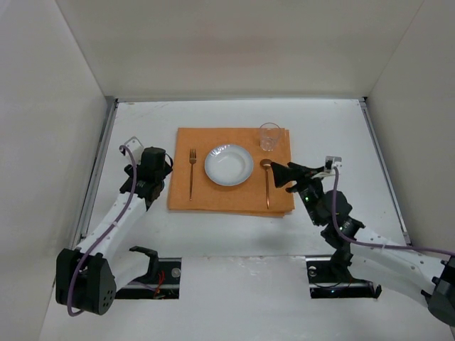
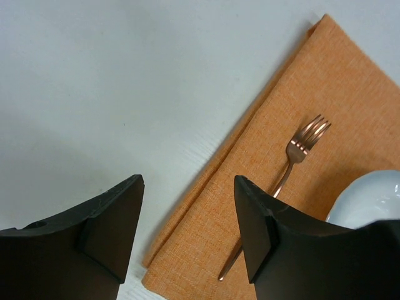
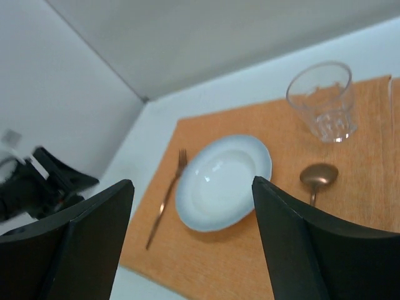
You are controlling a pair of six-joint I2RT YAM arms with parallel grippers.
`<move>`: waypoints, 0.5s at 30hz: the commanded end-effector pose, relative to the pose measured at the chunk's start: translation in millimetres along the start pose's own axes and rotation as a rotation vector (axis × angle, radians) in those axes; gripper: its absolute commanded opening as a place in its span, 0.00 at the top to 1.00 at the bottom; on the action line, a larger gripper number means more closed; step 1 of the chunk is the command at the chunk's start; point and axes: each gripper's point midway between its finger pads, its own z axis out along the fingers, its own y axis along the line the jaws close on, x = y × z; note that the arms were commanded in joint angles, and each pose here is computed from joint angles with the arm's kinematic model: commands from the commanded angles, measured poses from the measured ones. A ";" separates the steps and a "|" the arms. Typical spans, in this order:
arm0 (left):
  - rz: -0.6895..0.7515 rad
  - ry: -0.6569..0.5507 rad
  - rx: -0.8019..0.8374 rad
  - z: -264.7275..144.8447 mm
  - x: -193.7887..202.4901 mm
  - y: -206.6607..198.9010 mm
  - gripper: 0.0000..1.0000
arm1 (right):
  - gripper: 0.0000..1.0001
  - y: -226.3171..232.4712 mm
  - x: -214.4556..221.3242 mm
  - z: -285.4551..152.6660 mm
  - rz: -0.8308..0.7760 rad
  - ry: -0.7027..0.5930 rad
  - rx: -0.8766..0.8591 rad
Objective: Set the dinner table for one person
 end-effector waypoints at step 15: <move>-0.241 -0.057 -0.050 8.3 -4.0 32.8 0.44 | 0.12 -78.7 2.4 20.1 -0.023 -0.042 0.370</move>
